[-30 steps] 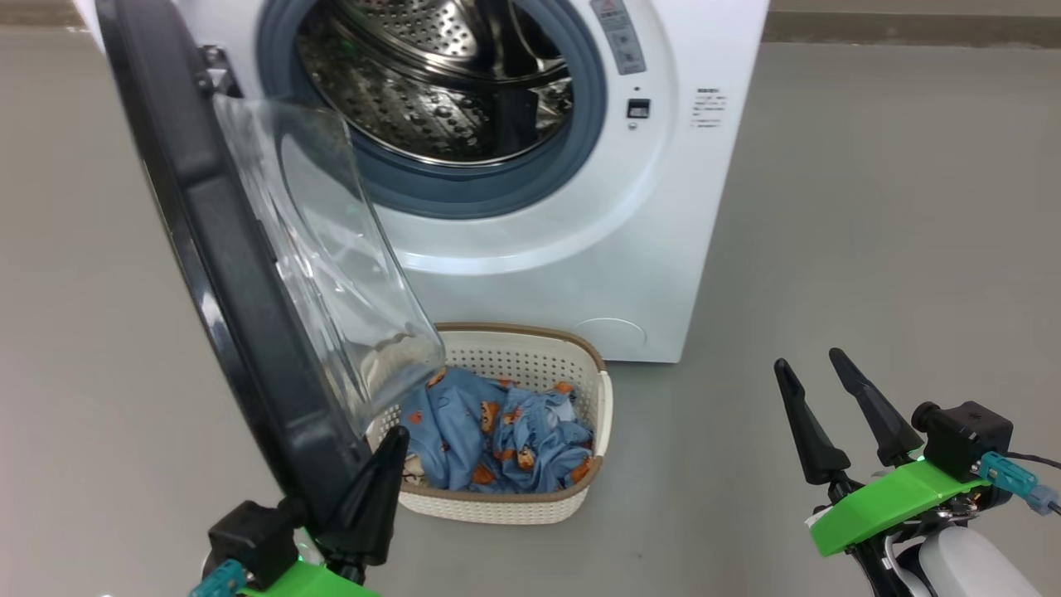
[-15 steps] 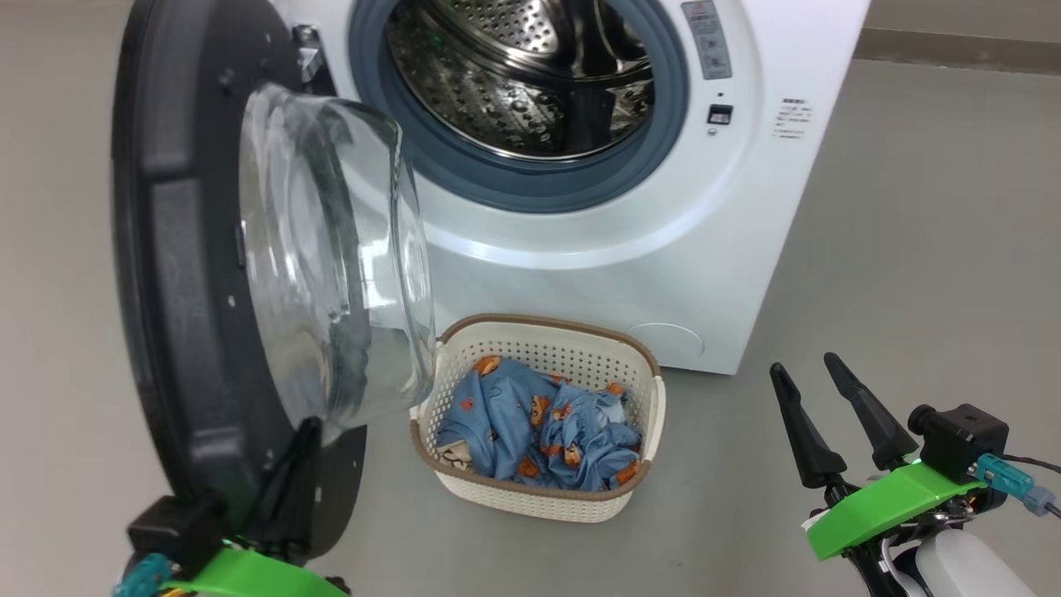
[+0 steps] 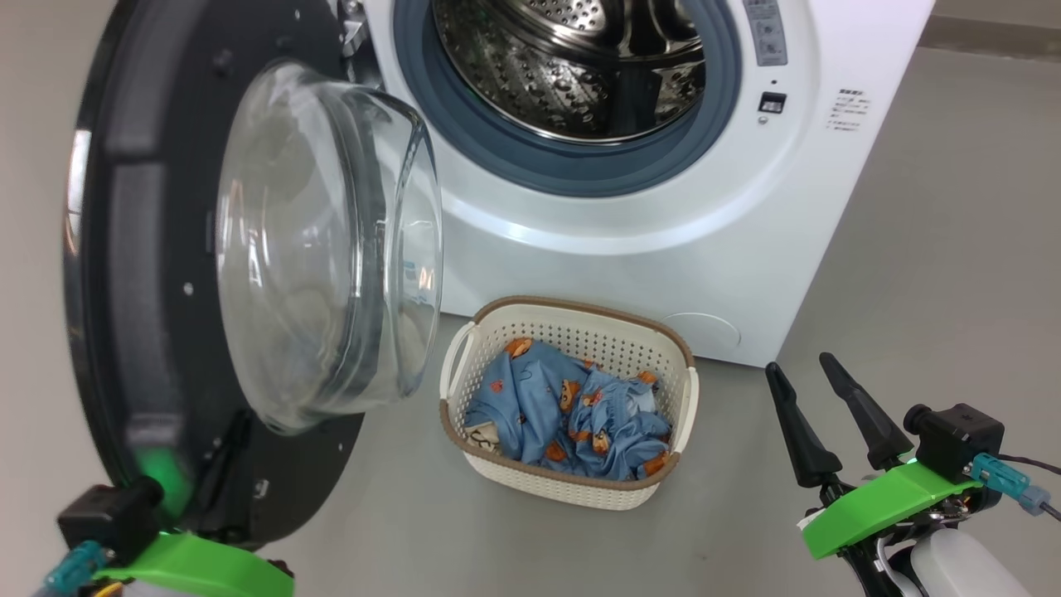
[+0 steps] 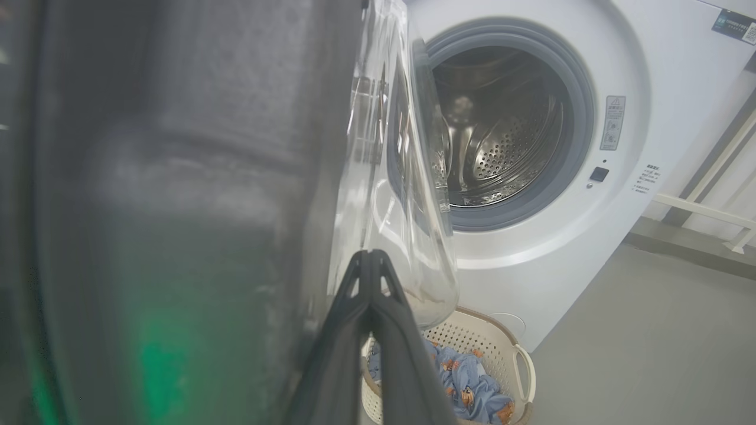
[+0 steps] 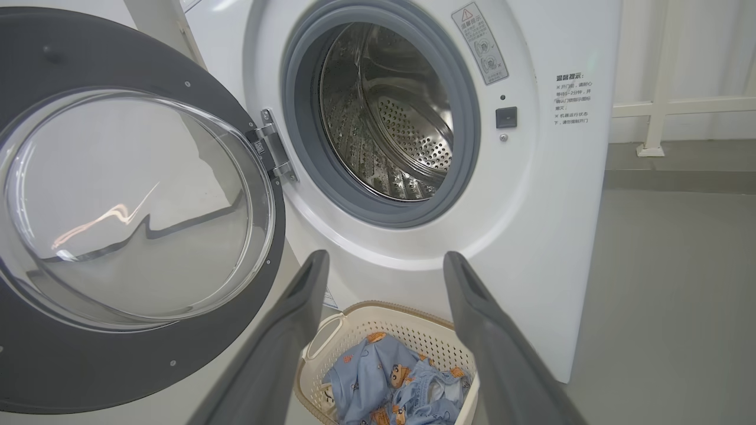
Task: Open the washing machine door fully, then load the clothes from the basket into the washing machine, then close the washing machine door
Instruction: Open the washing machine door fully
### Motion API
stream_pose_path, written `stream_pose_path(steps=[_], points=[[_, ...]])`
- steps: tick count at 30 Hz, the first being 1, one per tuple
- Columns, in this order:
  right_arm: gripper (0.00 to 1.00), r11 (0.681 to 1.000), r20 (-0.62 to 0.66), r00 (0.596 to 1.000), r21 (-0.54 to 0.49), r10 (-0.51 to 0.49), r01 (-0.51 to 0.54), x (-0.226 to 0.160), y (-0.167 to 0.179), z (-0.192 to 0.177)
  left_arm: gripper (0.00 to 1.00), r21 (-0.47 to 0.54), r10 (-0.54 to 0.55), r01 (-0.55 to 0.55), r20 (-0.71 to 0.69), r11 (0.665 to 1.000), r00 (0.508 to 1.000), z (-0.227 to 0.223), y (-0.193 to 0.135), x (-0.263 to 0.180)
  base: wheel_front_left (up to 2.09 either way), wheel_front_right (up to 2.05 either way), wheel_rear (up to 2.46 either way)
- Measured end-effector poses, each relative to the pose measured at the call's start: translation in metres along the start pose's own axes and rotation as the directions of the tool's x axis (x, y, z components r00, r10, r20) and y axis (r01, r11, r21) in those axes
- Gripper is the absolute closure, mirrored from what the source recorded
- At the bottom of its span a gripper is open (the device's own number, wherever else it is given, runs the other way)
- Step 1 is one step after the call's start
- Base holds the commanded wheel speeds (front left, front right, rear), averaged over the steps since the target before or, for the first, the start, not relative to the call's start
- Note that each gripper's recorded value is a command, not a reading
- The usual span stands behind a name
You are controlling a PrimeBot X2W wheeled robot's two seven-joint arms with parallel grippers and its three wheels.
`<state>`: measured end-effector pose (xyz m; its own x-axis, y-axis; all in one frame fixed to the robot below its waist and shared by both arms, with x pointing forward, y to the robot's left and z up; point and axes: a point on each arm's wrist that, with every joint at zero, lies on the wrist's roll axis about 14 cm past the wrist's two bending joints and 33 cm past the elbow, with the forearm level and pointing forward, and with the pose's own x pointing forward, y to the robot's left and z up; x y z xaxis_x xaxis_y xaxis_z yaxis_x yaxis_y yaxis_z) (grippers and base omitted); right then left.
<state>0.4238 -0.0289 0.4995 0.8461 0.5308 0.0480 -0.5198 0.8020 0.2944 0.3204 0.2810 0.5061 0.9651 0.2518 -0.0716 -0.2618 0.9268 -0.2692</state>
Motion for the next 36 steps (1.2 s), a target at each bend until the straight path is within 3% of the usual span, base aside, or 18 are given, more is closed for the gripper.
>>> stream_pose_path(steps=[18,36], points=[[0.00,0.997,-0.023,0.998,0.044,0.059,-0.058,0.033,0.013,-0.016,1.00,0.060,0.221,-0.219,-0.032,0.974,0.975,0.024,0.088,0.010,0.00,0.00,0.00],[0.00,0.991,-0.039,0.993,0.080,0.109,-0.106,0.061,0.024,-0.031,1.00,0.169,0.384,-0.364,-0.109,0.916,0.917,0.041,0.165,0.029,0.00,0.00,0.00]])
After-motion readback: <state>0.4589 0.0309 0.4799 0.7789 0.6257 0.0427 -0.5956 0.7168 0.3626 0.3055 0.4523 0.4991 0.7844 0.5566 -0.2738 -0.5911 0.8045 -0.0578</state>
